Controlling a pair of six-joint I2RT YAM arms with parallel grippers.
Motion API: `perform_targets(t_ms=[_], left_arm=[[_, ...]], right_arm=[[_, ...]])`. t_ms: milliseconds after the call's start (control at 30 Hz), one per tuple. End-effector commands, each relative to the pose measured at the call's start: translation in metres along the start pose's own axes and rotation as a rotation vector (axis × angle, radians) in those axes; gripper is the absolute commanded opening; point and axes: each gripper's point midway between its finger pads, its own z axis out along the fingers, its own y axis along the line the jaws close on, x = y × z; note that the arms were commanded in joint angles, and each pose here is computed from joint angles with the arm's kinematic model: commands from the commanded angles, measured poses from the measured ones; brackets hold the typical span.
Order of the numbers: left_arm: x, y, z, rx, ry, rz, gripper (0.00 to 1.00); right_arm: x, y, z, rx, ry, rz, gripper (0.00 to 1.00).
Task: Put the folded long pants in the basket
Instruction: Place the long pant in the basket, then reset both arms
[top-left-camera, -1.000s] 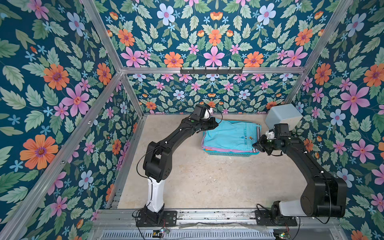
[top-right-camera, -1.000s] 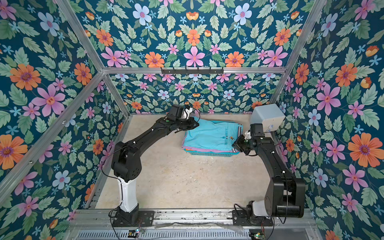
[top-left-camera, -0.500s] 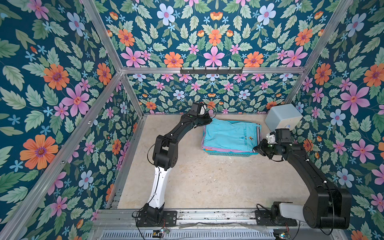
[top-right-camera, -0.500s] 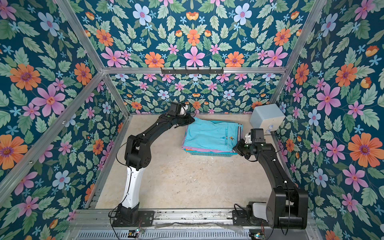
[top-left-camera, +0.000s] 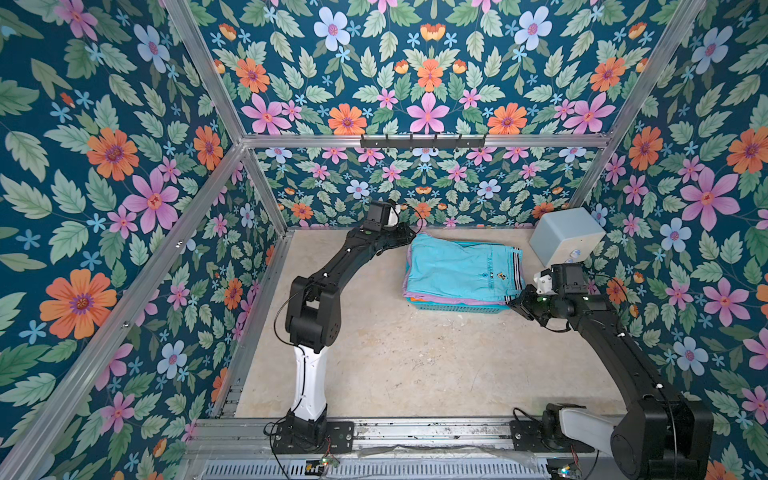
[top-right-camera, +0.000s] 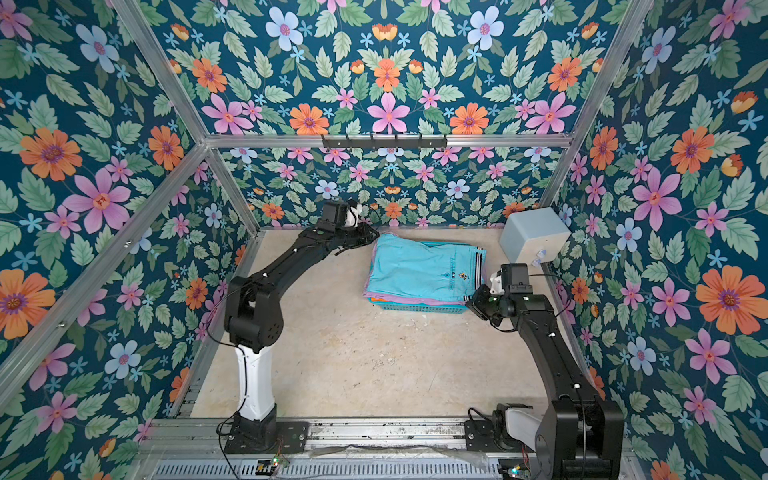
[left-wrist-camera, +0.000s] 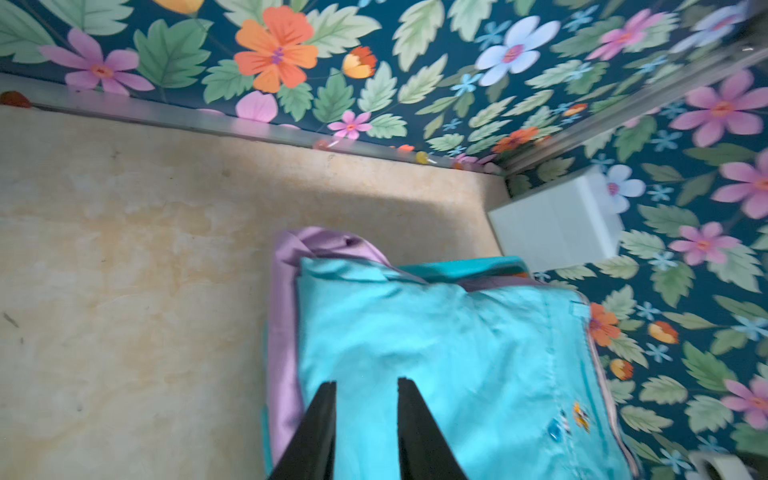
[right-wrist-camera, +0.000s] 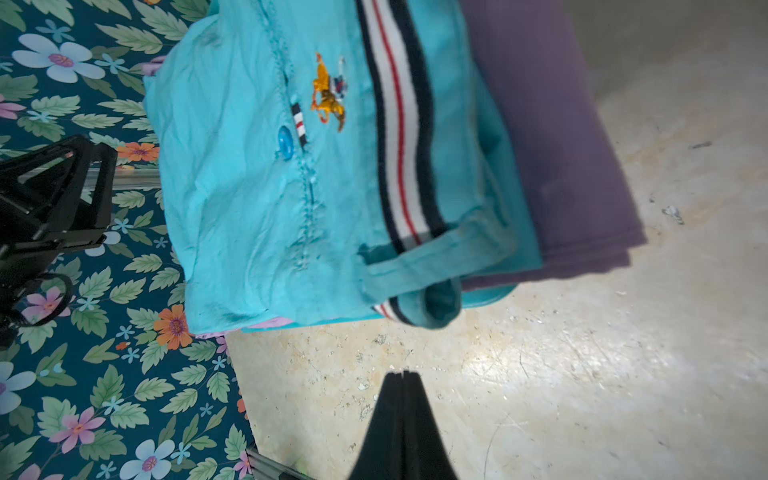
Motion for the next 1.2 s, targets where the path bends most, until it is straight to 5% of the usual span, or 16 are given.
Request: perform_targets(t_ms=[0,100,300,400,500,567,600,700,867,1033,1167], left_arm=[[0.034,-0.013,-0.029,0.066,0.013,-0.001,0.26],[0.057,0.0,-0.091,-0.018,-0.151,0.019,0.34],[0.1,0.086,-0.214,-0.521,-0.451,0.084,0.85],[0.113,0.119,-0.252,-0.728,-0.541,0.14,0.89],[0.123,0.146,-0.278,-0.919,-0.595,0.171,0.89],[0.127,0.155,-0.279,-0.974,-0.6,0.251,0.88],[0.129,0.161,-0.281,-1.008,-0.616,0.274,0.88],[0.137,0.173,-0.268,-1.027,-0.634,0.396,0.89],[0.13,0.197,-0.248,-0.963,-0.73,0.386,0.91],[0.108,0.198,-0.228,-0.931,-0.729,0.529,0.92],[0.108,0.217,-0.238,-0.906,-0.784,0.46,0.93]], right_arm=[[0.005,0.006,-0.008,-0.021,-0.011,-0.017,0.03],[0.001,-0.014,-0.018,0.054,-0.124,-0.039,0.16],[-0.015,-0.083,-0.05,0.36,-0.431,-0.115,0.67],[-0.022,-0.09,-0.053,0.347,-0.578,-0.27,0.79],[-0.027,-0.094,-0.058,0.326,-0.733,-0.405,0.8],[-0.029,-0.09,-0.057,0.287,-0.819,-0.493,0.8],[-0.029,-0.088,-0.053,0.26,-0.849,-0.538,0.99],[-0.027,-0.089,-0.039,0.212,-0.904,-0.618,0.99],[-0.052,-0.107,-0.034,0.313,-0.948,-0.496,0.99],[-0.085,-0.114,-0.02,0.365,-0.926,-0.393,0.99],[-0.101,-0.114,-0.021,0.367,-0.996,-0.392,0.99]])
